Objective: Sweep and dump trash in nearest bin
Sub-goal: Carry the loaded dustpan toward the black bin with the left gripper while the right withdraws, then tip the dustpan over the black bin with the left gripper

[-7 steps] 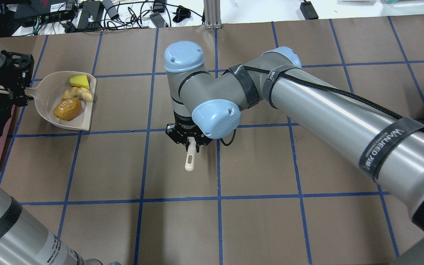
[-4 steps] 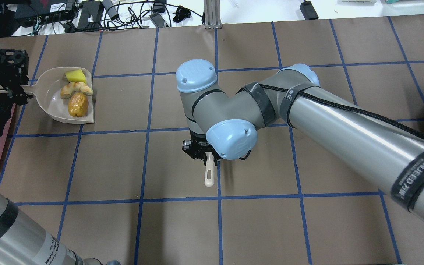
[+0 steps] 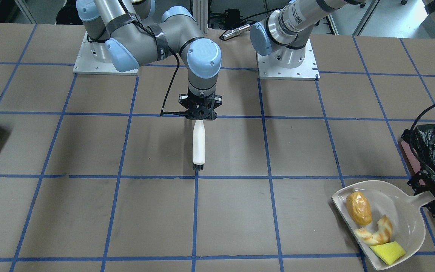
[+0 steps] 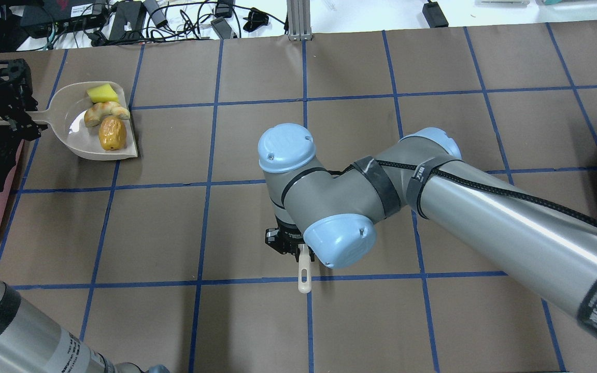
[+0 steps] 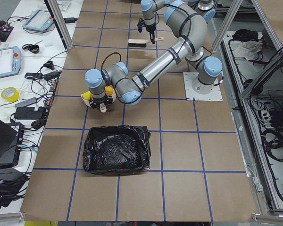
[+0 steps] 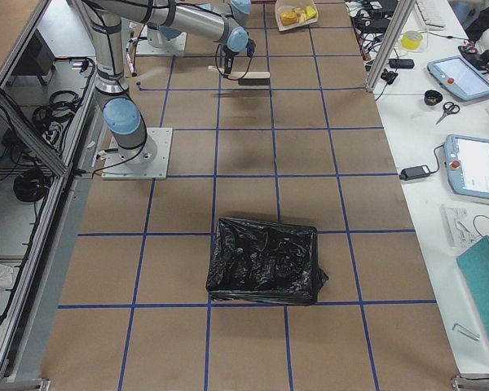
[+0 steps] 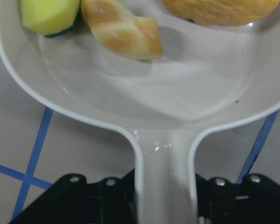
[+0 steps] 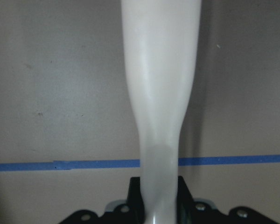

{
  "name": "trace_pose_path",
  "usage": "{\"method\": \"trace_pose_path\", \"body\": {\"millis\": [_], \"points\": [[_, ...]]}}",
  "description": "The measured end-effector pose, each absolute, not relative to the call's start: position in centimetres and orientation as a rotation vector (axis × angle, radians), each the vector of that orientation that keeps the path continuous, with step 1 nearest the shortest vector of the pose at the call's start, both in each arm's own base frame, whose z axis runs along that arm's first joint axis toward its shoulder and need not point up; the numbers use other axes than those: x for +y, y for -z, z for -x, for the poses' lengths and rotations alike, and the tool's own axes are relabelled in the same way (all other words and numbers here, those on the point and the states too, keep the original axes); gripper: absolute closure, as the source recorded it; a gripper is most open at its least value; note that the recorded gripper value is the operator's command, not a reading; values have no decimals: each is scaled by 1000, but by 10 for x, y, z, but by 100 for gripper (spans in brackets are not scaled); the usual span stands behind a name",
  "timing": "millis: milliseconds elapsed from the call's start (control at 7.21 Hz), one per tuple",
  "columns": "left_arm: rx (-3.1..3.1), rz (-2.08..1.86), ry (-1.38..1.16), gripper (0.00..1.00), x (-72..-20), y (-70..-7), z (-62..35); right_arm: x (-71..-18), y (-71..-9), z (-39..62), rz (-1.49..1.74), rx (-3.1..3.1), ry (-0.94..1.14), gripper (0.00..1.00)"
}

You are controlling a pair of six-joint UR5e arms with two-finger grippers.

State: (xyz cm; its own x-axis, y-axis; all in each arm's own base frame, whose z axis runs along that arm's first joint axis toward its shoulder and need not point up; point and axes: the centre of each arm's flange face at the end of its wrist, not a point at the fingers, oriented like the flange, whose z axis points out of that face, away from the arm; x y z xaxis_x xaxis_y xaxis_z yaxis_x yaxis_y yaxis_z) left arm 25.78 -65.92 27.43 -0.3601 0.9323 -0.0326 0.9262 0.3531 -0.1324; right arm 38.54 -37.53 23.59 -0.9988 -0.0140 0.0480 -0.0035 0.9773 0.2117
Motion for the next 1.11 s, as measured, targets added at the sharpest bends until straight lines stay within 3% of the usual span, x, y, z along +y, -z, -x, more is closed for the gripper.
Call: {"method": "trace_pose_path", "body": {"millis": [416, 832, 970, 1109], "points": [[-2655, 1538, -413, 100, -647, -309, -289, -351, -222, -392, -88, -3034, 327, 100], [-2780, 1194, -652, 100, -598, -352, -371, -342, -208, -386, -105, -3012, 336, 100], [-2822, 1088, -681, 100, -570, -364, -406, -342, -207, -384, -107, -3012, 333, 72], [-2860, 972, -681, 100, -536, -370, -442, -342, -206, -384, -108, -3013, 330, 50]]}}
